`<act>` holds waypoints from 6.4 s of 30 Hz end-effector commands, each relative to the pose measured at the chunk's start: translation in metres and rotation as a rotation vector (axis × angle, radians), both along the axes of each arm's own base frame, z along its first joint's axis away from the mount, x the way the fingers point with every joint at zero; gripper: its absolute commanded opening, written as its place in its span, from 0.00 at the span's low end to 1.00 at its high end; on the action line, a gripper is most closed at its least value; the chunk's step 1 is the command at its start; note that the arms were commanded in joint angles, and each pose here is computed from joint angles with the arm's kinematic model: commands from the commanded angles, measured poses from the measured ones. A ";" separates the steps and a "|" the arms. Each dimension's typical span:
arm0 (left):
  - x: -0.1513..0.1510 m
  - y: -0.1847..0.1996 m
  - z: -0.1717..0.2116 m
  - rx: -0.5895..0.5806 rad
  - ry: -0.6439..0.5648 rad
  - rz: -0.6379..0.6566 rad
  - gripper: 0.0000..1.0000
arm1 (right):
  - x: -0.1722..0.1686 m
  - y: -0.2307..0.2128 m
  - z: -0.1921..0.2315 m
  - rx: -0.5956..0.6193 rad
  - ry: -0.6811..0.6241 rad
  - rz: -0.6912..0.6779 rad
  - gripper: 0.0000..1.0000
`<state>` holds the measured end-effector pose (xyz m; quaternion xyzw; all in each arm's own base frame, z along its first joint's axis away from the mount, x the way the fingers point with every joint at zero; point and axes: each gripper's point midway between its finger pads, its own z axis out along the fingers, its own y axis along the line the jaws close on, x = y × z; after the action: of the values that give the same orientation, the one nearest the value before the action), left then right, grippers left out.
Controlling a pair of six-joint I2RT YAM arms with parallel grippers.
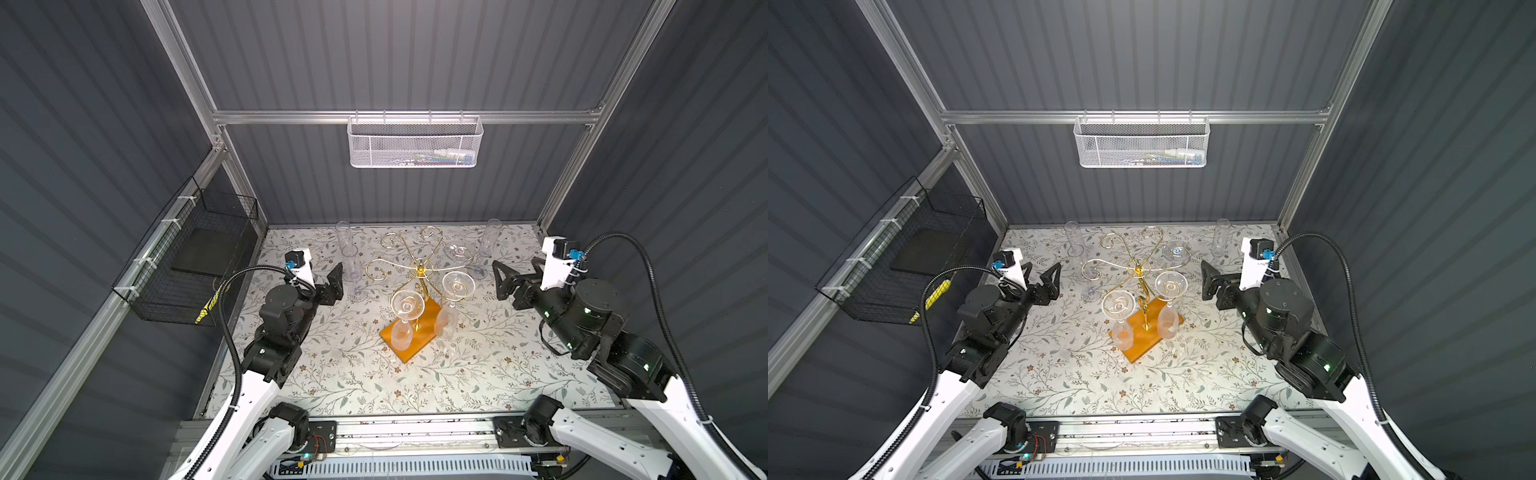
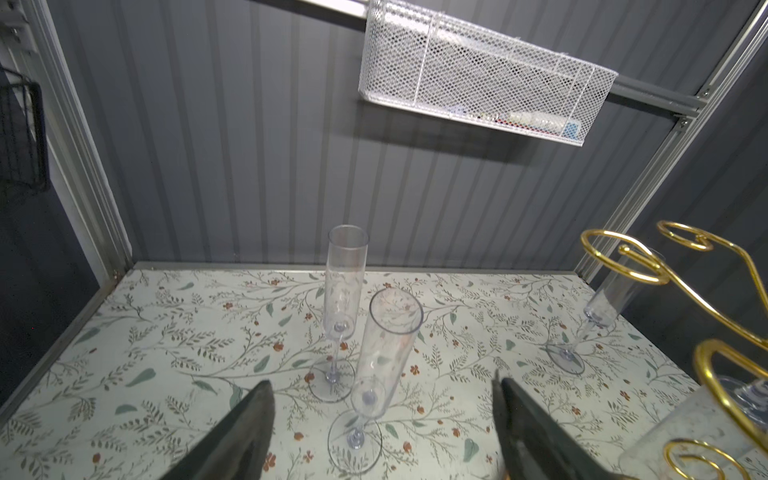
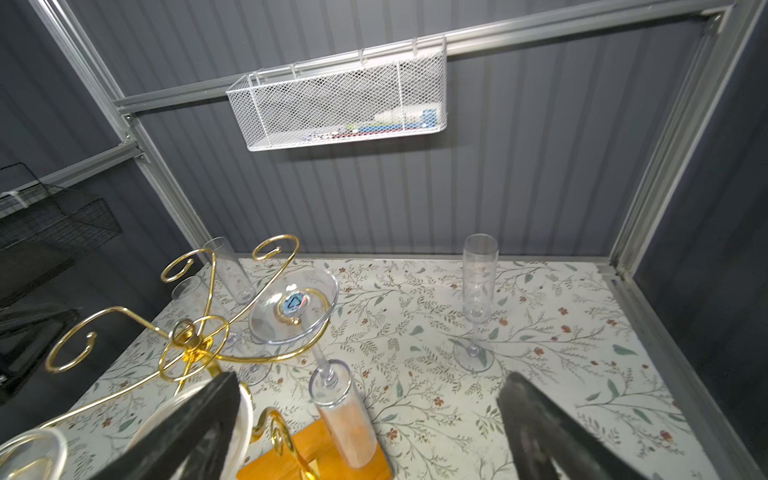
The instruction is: Take the wine glass off the wine glass rack
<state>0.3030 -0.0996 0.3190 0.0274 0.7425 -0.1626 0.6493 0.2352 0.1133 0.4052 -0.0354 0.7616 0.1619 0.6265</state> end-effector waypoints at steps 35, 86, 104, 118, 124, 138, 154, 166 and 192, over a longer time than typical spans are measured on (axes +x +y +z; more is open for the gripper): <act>-0.026 0.008 0.015 -0.163 0.011 -0.001 0.88 | 0.048 0.043 0.015 0.440 0.352 0.362 0.72; -0.049 0.019 0.005 -0.204 0.058 0.020 0.90 | 0.104 0.074 -0.026 0.563 0.628 0.653 0.31; -0.052 0.020 0.005 -0.202 0.058 0.020 0.90 | 0.097 0.074 -0.019 0.557 0.610 0.664 0.17; -0.054 0.020 0.009 -0.200 0.051 0.015 0.91 | 0.094 0.074 -0.020 0.572 0.614 0.670 0.01; -0.057 0.021 0.011 -0.191 0.049 0.014 0.91 | 0.089 0.075 -0.016 0.580 0.606 0.684 0.00; -0.059 0.023 0.014 -0.189 0.043 0.018 0.91 | 0.091 0.075 0.009 0.650 0.547 0.708 0.00; -0.059 0.024 0.013 -0.184 0.047 0.024 0.91 | 0.106 0.064 0.009 0.759 0.546 0.663 0.00; -0.061 0.024 0.013 -0.186 0.047 0.022 0.91 | 0.101 0.059 0.015 0.775 0.528 0.633 0.00; -0.060 0.022 0.010 -0.189 0.050 0.017 0.92 | 0.062 0.061 0.011 0.816 0.564 0.620 0.00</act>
<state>0.2459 -0.0804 0.3135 -0.0452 0.7540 -0.2272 0.6147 0.3049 0.1692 0.4093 0.0429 0.7355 0.6144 0.2823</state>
